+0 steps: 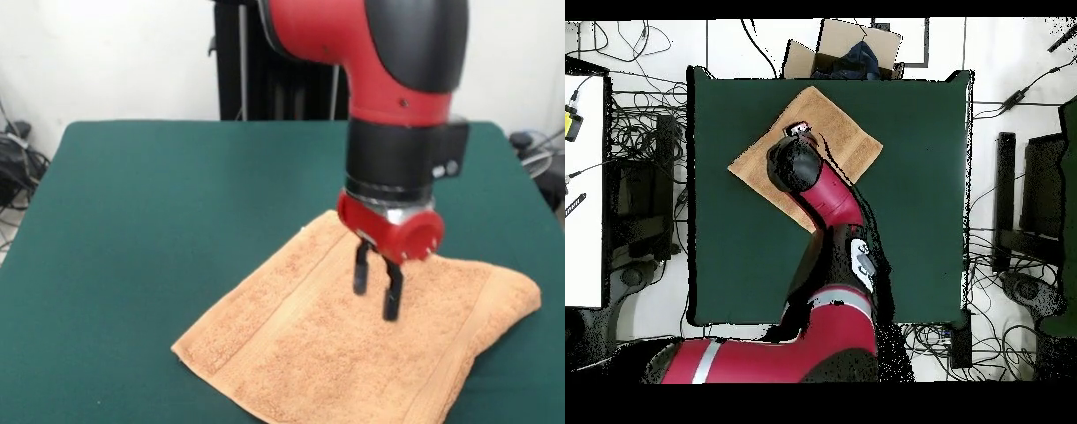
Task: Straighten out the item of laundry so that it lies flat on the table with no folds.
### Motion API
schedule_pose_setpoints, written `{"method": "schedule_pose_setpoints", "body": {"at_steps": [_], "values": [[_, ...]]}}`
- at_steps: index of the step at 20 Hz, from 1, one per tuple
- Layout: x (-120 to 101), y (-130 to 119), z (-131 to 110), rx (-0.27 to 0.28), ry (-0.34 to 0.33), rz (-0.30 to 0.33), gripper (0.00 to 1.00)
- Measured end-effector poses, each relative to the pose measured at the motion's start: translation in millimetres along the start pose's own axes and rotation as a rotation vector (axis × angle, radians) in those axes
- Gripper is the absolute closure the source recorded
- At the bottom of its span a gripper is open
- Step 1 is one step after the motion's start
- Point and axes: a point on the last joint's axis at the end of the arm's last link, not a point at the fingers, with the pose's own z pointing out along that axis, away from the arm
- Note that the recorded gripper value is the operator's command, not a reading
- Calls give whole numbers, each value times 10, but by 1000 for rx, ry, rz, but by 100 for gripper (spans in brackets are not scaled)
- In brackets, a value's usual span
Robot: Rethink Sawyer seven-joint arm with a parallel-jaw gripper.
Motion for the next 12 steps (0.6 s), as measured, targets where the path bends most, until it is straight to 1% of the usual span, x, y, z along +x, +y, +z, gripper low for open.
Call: {"method": "schedule_pose_setpoints", "body": {"at_steps": [3,6,10,12], "values": [[-42,-43,-211,10,8,-22,0],[-59,-83,-441,19,32,-48,0],[-83,-123,-595,30,47,-69,0],[-90,-150,-627,32,48,-75,0]]}}
